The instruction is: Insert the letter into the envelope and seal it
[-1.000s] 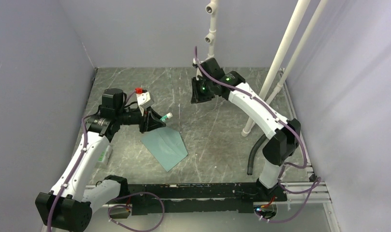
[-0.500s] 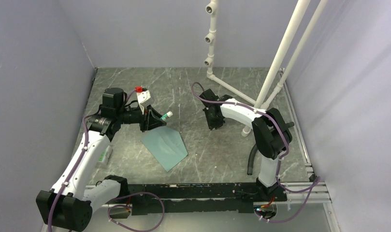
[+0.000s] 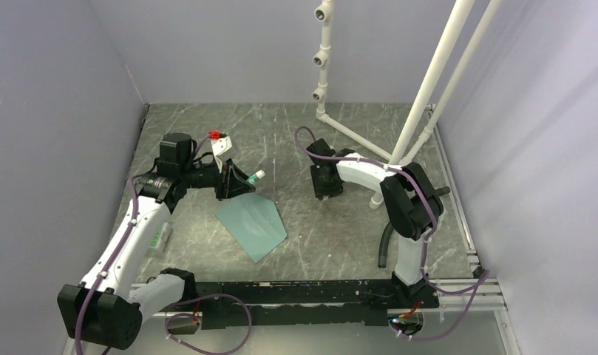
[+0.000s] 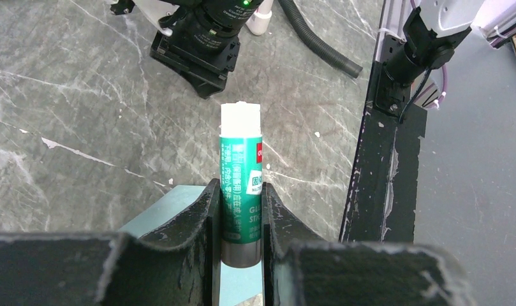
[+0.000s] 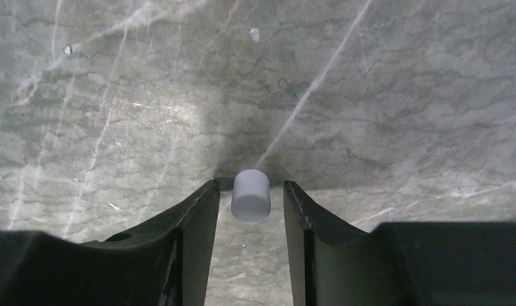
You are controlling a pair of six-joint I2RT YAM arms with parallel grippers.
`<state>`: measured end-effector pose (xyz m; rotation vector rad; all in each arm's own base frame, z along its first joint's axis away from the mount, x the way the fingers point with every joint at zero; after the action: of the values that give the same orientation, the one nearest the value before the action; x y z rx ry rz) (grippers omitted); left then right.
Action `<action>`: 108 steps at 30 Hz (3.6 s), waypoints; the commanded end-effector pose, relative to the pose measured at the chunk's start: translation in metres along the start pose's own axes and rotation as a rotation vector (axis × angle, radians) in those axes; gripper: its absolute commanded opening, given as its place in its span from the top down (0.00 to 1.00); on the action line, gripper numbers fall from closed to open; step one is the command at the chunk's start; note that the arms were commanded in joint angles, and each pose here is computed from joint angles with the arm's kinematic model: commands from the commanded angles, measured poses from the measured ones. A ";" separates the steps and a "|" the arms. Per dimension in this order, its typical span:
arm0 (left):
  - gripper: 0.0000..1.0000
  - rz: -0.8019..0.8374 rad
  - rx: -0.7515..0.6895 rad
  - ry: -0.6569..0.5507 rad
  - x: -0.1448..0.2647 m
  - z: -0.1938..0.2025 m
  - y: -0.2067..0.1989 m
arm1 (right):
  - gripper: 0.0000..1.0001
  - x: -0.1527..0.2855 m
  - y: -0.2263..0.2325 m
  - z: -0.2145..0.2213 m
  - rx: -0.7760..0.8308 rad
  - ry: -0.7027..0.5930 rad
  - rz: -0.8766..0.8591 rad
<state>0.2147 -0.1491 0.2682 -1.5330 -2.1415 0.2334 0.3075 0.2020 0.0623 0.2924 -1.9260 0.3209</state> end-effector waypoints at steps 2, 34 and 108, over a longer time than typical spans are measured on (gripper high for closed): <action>0.98 0.006 -0.039 -0.042 0.001 -0.017 -0.004 | 0.52 0.008 -0.002 -0.017 -0.009 -0.015 0.027; 0.98 0.111 0.146 -0.422 -0.003 -0.106 -0.022 | 0.18 0.339 0.079 -0.138 -0.039 -0.999 -1.104; 0.62 -0.077 0.371 -0.266 -0.003 -0.083 -0.006 | 1.00 0.329 0.121 -0.130 0.179 -0.915 -1.117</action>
<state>0.2412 -0.1700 0.3475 -1.3845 -2.1348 0.8260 0.2632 0.3465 0.3665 1.6614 -2.0843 -0.4716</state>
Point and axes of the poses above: each gripper's point midway between its finger pads, its own x axis back along the fingers, its own y axis along the line the jaws close on, z = x × y, the point moved 5 cm from there along x, back along the fingers, and after that the axes turned 13 degrees about x, right-handed, at the moved point
